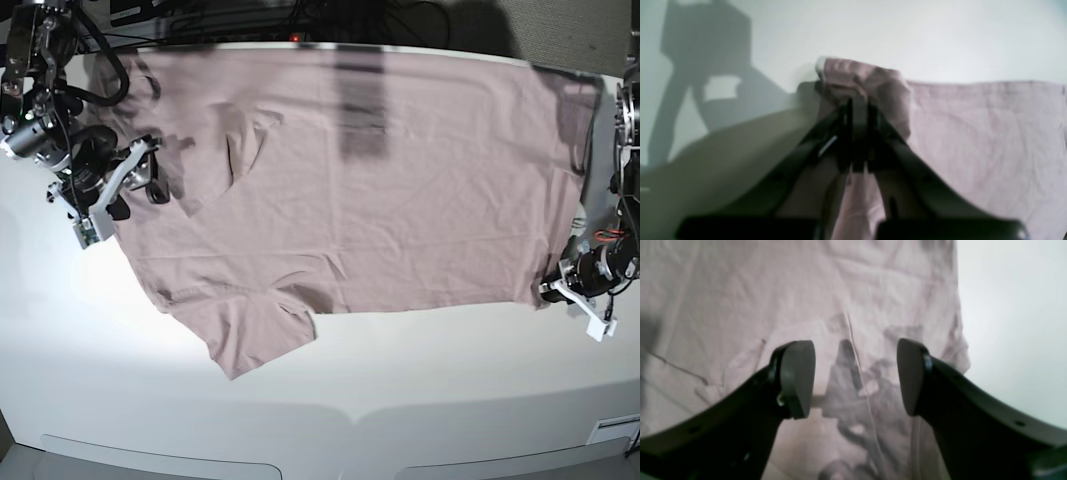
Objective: Fold the T-shirt properly
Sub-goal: 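Pinch the shirt edge corners with both grippers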
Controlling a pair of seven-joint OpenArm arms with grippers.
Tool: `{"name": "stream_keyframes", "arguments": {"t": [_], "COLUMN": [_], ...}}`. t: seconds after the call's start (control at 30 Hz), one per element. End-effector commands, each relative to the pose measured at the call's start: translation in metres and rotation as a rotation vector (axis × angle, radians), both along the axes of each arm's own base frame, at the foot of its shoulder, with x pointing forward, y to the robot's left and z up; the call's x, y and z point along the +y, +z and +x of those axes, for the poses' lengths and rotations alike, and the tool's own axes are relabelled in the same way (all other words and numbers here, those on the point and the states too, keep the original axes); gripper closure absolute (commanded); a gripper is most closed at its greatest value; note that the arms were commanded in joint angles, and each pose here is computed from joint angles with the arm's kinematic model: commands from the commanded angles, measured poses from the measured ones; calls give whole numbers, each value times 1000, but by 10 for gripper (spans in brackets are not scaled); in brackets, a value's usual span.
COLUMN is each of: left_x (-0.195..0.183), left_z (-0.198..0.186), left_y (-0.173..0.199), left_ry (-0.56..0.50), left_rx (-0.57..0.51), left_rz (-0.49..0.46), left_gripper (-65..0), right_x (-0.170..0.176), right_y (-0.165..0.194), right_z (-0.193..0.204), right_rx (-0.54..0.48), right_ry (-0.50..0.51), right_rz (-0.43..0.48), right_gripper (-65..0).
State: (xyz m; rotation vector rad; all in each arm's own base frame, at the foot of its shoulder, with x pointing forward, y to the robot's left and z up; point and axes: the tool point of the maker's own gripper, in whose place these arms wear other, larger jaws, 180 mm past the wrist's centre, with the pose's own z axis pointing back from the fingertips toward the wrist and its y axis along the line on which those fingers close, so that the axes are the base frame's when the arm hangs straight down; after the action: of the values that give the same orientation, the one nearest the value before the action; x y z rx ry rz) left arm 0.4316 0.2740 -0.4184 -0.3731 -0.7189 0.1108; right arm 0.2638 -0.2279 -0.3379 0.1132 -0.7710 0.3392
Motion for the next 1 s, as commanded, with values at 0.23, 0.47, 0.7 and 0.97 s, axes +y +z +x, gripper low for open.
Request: {"name": "stream_keyframes", "arguments": {"t": [0.23, 0.47, 0.7, 0.97], "left_x": [8, 7, 3, 3], "left_z": [17, 19, 24, 24], "left_y": [23, 26, 34, 34], "left_ry": [11, 6, -11, -11], "left_rx": [-69, -79, -102, -100], "left_rz": [-2, 0, 6, 6], "left_gripper": [0, 0, 0, 0], "right_x": [-27, -23, -13, -47], "right_y": [27, 21, -3, -13], "right_z": [64, 96, 127, 168], "right_rx": [-101, -42, 26, 83], "right_ry": [-82, -39, -4, -128], "right_rz": [25, 33, -42, -39], "right_gripper": [-390, -390, -390, -390]}}
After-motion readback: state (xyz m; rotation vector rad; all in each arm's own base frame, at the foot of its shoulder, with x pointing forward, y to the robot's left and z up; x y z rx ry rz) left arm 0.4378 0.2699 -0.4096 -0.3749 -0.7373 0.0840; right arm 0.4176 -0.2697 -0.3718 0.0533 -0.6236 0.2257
